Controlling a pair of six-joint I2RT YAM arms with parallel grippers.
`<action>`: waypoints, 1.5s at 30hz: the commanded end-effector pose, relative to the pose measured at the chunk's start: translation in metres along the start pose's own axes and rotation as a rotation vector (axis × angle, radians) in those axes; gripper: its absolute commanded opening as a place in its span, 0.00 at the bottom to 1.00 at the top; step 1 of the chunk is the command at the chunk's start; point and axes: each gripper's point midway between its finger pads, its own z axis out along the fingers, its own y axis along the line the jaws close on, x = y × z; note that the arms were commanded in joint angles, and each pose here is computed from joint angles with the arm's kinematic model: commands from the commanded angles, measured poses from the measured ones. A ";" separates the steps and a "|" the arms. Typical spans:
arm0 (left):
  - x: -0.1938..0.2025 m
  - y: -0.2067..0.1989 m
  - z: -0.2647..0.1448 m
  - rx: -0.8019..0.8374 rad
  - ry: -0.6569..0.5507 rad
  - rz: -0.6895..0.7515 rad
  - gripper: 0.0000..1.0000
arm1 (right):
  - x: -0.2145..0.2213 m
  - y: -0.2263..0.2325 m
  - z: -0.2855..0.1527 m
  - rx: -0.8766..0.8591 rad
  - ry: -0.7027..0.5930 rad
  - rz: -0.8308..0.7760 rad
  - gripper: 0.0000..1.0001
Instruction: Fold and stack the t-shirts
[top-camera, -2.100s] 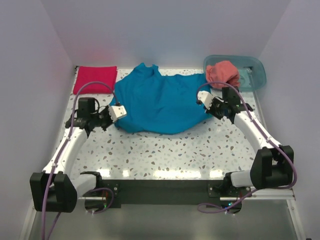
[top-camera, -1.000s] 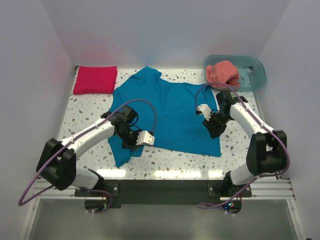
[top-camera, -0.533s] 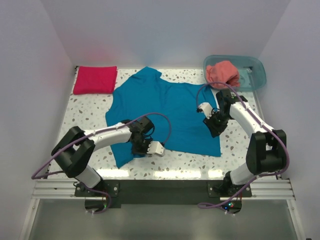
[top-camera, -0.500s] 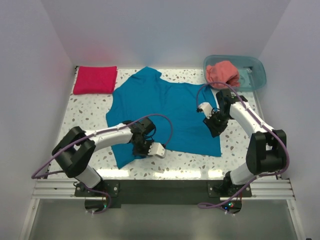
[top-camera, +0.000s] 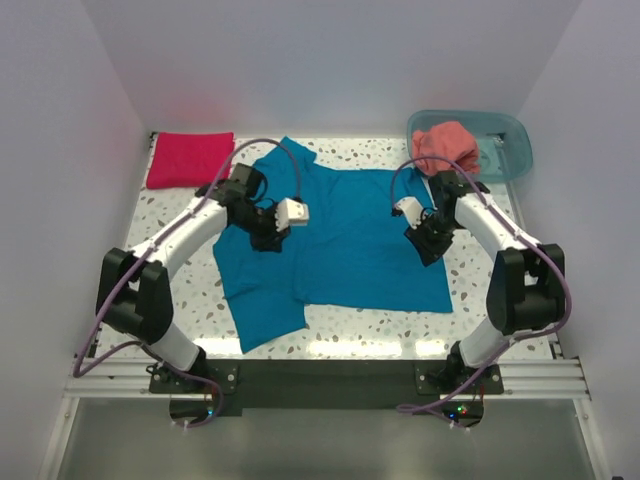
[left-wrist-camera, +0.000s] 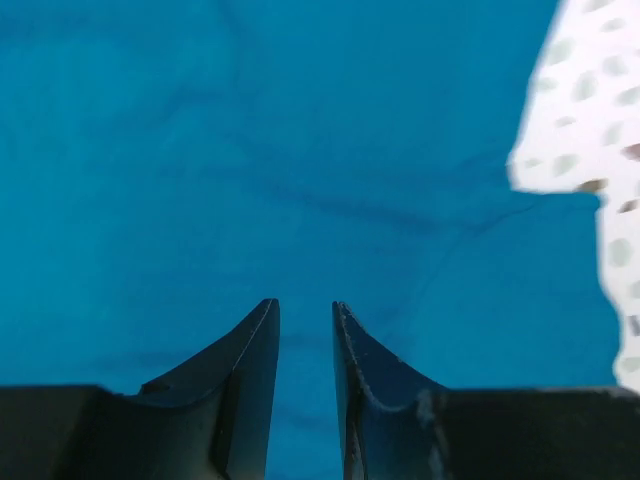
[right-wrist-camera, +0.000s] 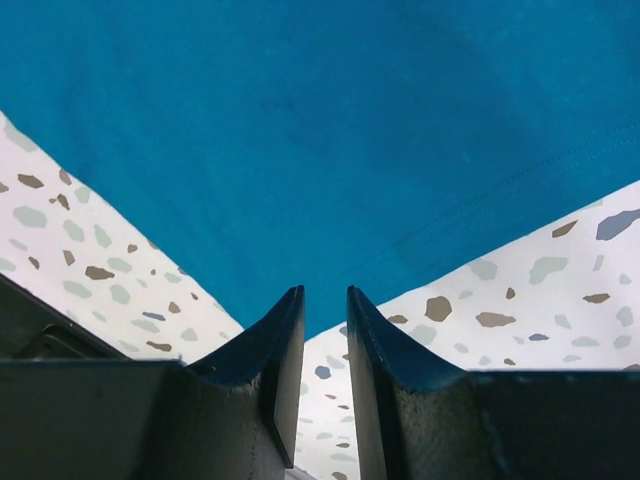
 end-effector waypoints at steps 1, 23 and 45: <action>0.042 0.032 -0.014 -0.087 0.079 -0.158 0.32 | -0.009 -0.016 0.001 0.054 -0.002 0.021 0.27; 0.195 -0.081 -0.013 0.011 0.396 -0.355 0.29 | 0.066 0.011 0.053 -0.016 0.264 -0.084 0.26; 0.110 -0.004 -0.030 -0.093 0.159 -0.326 0.38 | -0.039 -0.031 0.011 -0.041 -0.055 0.099 0.29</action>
